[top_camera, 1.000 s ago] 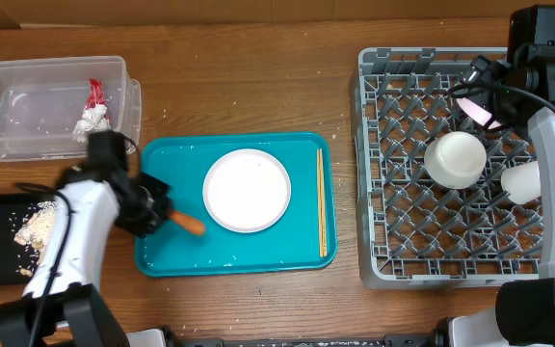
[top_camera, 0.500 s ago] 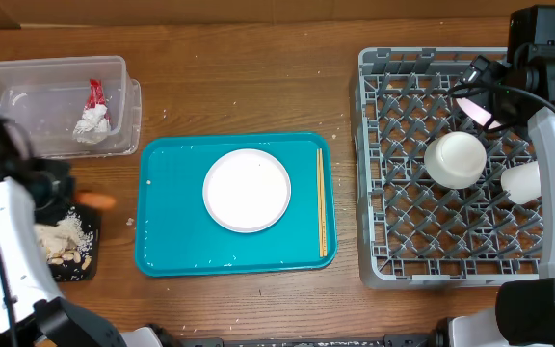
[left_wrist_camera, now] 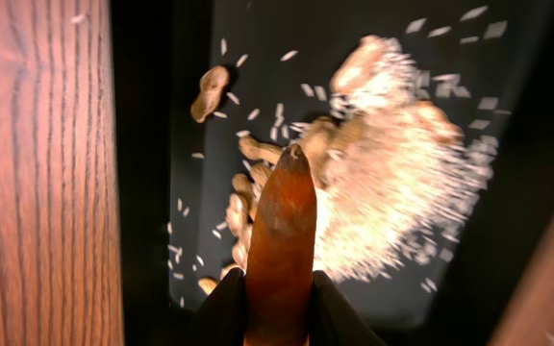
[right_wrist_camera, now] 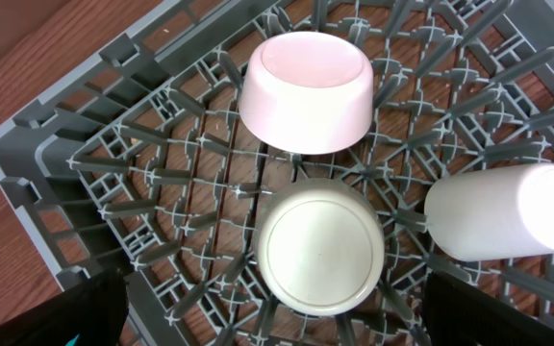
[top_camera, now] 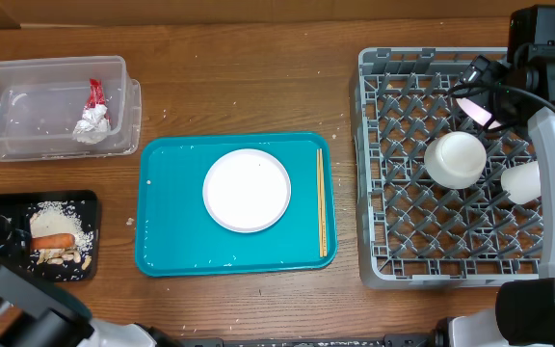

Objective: Sort waste into correct bins and load items into the dishwasher
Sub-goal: 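Carry the carrot left and drop it onto the black tray, then raise the left gripper and park it above the clear bin, then move the right gripper to the white plate and grip its rim, then lift the plate and stand it upright in the rack's back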

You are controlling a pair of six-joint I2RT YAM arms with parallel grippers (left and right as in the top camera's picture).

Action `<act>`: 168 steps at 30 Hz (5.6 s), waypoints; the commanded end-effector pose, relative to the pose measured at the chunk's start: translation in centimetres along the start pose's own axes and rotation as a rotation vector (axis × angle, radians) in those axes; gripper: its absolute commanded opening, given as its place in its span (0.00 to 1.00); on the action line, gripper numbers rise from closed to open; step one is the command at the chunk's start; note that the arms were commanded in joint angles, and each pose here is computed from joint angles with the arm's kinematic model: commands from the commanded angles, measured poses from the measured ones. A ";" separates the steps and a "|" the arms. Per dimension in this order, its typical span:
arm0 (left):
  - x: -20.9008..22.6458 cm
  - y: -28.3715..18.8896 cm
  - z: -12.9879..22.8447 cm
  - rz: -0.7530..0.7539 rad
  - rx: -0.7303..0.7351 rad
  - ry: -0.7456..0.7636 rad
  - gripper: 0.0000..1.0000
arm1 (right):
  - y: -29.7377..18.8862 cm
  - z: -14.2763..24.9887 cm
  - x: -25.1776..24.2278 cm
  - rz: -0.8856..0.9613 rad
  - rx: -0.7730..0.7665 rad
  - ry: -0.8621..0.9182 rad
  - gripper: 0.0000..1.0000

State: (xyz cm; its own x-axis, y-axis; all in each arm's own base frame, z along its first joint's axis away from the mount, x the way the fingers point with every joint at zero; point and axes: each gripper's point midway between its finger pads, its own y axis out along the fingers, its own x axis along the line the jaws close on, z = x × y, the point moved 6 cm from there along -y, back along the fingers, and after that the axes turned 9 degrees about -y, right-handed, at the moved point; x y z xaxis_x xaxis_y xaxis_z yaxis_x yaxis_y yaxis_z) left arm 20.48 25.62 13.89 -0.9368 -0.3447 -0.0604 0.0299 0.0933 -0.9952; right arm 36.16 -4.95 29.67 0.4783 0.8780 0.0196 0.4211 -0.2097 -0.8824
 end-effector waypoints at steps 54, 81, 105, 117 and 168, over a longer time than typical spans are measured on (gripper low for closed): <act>-0.7 -16.7 29.1 0.554 0.315 1.417 1.00 | -1.2 -0.5 -0.1 -0.004 -0.044 0.007 1.00; -4.4 -9.8 25.1 0.205 0.076 1.182 1.00 | -2.2 0.5 4.3 -0.402 0.074 0.009 1.00; -4.8 -9.1 17.1 0.181 0.143 0.913 1.00 | -0.6 16.5 22.0 -0.463 0.313 -0.594 1.00; -4.8 -9.1 17.1 0.181 0.143 0.913 1.00 | 6.8 23.7 25.7 -0.266 0.444 -0.671 0.73; -4.8 -9.1 17.1 0.181 0.143 0.913 1.00 | -3.2 9.4 20.3 0.011 0.013 -0.535 0.04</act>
State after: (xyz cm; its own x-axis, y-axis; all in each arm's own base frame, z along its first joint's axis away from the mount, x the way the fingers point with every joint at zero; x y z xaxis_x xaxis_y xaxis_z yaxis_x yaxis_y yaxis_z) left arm 30.51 10.52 21.77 -0.8197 0.5425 -0.1839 0.1825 -0.0570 -0.9816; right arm 35.83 22.28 21.66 -0.1260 0.9779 -0.1671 0.2096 -0.1384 -0.9679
